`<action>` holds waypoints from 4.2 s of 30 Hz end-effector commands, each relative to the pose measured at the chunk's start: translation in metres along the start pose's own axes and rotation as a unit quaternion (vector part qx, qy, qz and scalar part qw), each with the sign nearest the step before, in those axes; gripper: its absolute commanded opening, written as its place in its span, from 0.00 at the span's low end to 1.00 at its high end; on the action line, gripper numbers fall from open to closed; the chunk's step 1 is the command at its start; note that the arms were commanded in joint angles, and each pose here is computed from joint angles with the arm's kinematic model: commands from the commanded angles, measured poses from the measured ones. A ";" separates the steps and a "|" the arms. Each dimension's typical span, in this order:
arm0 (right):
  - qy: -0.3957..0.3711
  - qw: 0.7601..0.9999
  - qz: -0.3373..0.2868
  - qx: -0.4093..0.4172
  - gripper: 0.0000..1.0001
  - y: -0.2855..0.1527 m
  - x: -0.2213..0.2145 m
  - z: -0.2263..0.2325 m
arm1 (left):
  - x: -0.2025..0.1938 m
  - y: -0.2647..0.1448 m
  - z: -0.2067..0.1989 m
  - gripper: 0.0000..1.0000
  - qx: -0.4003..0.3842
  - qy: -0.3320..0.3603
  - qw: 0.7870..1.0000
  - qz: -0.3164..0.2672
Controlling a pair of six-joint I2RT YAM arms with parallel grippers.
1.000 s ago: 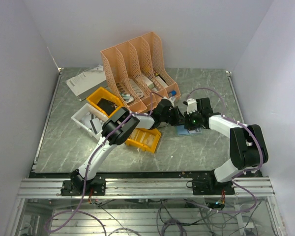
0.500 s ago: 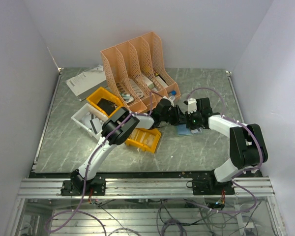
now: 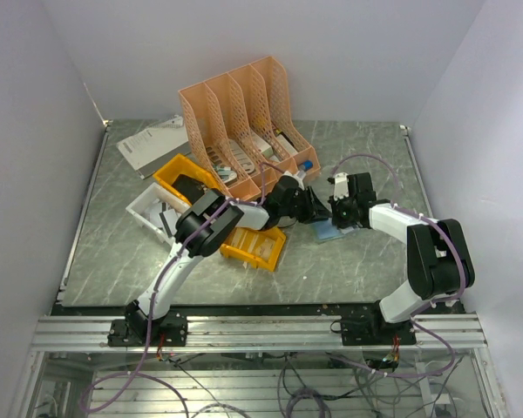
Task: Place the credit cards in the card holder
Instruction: Insert the credit card into the card holder.
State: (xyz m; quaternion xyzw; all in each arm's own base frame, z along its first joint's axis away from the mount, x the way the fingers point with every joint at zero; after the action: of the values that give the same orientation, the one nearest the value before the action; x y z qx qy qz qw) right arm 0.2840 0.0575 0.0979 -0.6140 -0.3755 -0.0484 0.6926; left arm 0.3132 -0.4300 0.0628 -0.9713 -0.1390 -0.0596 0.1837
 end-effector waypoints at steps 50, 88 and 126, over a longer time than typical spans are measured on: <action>-0.056 0.996 -0.006 -0.066 0.00 0.005 0.023 -0.015 | -0.011 -0.018 0.040 0.07 0.115 0.021 0.993 0.021; -0.087 0.996 -0.009 -0.021 0.00 0.002 0.026 -0.008 | -0.003 -0.014 0.023 0.09 0.112 0.052 0.992 0.022; 0.062 0.992 0.030 0.102 0.47 -0.022 -0.026 -0.089 | -0.041 -0.131 -0.098 0.70 0.094 0.146 0.975 -0.141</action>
State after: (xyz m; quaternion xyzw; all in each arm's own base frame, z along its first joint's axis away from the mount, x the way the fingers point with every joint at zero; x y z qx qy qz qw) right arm 0.2862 -0.0318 0.1042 -0.5394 -0.3263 -0.0212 0.7760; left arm 0.2498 -0.3476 0.1909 -0.9038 -0.2162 -0.2543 0.2677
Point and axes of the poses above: each gripper's point midway between its finger pads, its own y axis out along the fingers, its own z axis along the line the jaws close on, x = y × z, the point moved 10 cm from there along -y, back along the fingers, and after that the axes turned 6 degrees about -y, right-handed, at the moved point
